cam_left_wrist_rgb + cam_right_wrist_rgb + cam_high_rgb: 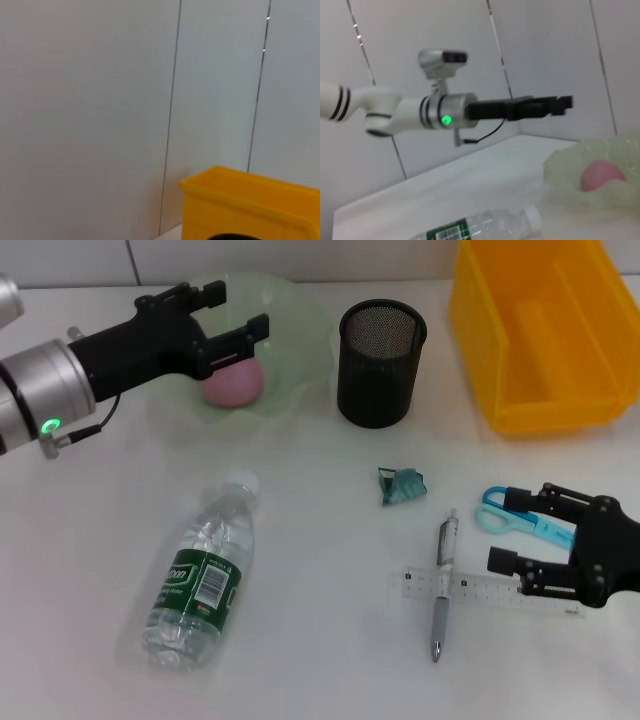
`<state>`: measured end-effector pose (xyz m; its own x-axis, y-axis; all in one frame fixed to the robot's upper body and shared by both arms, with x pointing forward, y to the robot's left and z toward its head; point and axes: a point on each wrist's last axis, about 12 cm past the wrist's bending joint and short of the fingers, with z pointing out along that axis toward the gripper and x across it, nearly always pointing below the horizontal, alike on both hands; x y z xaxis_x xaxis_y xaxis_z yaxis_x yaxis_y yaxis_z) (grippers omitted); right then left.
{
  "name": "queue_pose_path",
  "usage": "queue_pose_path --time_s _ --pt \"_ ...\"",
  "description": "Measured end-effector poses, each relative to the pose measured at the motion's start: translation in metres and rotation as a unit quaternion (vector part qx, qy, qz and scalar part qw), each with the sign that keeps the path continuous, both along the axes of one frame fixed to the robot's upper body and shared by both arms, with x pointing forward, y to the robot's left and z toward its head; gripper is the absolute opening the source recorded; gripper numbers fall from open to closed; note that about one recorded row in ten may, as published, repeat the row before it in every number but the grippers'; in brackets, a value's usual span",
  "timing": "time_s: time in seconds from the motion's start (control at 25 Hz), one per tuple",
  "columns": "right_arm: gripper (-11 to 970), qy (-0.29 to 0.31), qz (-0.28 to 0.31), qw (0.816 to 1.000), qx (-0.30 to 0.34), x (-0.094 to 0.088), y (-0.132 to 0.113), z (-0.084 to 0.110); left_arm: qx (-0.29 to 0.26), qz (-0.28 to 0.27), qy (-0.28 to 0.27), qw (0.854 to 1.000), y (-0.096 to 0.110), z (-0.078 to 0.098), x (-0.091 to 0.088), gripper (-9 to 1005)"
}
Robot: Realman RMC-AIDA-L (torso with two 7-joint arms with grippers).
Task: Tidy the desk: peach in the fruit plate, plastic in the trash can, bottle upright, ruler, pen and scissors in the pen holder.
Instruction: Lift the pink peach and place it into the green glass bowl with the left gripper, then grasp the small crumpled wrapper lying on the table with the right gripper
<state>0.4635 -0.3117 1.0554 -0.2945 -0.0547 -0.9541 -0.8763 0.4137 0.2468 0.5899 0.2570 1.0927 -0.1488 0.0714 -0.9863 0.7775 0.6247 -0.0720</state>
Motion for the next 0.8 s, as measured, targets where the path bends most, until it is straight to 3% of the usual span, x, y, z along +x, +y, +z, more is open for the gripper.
queue_pose_path --time_s 0.08,0.12,0.16,0.24,0.28,0.32,0.4,0.44,0.6,0.76,0.8 --pt "833 0.024 -0.010 0.999 0.020 0.004 -0.009 0.014 -0.003 -0.005 -0.001 1.000 0.002 0.000 -0.003 680" --pt "833 0.032 -0.010 0.999 0.023 0.005 -0.014 0.022 -0.006 -0.043 -0.007 0.999 0.005 -0.001 -0.020 700" --pt "832 0.044 -0.009 0.999 0.024 0.007 -0.020 0.032 -0.006 -0.043 -0.007 0.999 0.005 -0.001 -0.020 721" --pt "832 0.052 -0.009 0.998 0.021 0.010 -0.024 0.041 0.014 -0.096 -0.008 0.995 0.005 -0.005 -0.041 762" --pt "832 0.086 -0.013 0.996 0.006 0.016 -0.032 0.061 0.031 -0.120 -0.006 0.992 0.004 -0.009 -0.051 776" --pt "832 0.086 -0.013 0.996 0.006 0.016 -0.032 0.061 0.031 -0.120 -0.006 0.992 0.004 -0.009 -0.051 790" --pt "832 0.151 -0.019 0.987 -0.052 0.030 -0.032 0.089 0.055 -0.145 0.004 0.988 0.005 -0.018 -0.070 818" --pt "832 0.151 -0.019 0.987 -0.052 0.030 -0.032 0.089 0.055 -0.145 0.004 0.988 0.005 -0.018 -0.070 832" --pt "832 0.215 -0.025 0.956 -0.198 0.055 -0.008 0.125 0.058 -0.140 0.018 0.988 0.013 -0.027 -0.087 846" --pt "824 0.231 -0.023 0.938 -0.256 0.072 0.013 0.136 0.055 -0.132 0.023 0.989 0.016 -0.029 -0.090 846" --pt "822 0.245 -0.034 0.928 -0.280 0.083 0.027 0.140 0.053 -0.130 0.025 0.990 0.017 -0.029 -0.091 846"
